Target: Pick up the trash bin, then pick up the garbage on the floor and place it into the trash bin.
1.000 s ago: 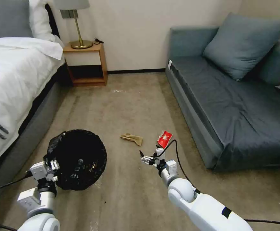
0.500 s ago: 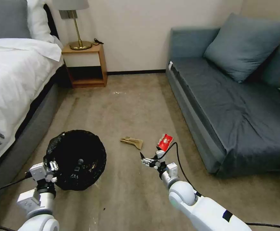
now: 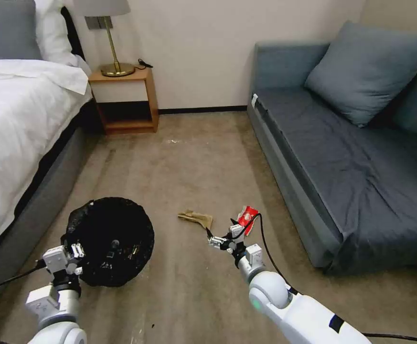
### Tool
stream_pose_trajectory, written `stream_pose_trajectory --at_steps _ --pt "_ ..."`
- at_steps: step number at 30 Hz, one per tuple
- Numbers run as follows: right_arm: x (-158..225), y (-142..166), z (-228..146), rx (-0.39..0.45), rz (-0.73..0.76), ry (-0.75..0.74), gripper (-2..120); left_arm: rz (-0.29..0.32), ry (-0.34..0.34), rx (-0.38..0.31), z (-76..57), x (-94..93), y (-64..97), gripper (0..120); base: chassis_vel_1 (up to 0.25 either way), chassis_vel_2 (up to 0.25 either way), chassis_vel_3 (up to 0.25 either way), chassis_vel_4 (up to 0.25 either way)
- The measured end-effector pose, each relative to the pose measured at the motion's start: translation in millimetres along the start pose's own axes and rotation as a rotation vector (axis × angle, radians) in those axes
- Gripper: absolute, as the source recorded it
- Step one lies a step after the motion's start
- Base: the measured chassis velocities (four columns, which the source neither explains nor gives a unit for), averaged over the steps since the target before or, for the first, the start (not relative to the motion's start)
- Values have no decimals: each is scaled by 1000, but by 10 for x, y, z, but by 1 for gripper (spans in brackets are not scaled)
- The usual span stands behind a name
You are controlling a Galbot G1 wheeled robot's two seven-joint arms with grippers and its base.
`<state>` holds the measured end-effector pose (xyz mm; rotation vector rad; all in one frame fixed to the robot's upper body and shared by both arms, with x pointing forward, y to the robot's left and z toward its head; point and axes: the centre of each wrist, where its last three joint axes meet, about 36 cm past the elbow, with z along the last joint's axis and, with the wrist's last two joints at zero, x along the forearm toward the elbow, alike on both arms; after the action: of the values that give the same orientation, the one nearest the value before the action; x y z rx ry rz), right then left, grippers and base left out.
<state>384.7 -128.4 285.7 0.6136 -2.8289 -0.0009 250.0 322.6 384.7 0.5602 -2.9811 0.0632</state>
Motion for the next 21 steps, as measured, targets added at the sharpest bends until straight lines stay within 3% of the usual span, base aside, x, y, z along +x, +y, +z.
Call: stream_pose_trajectory --at_steps 21 --pt "41 233 54 42 -33 -25 100 -6 30 -2 98 124 81 7 -83 82 76 -79"
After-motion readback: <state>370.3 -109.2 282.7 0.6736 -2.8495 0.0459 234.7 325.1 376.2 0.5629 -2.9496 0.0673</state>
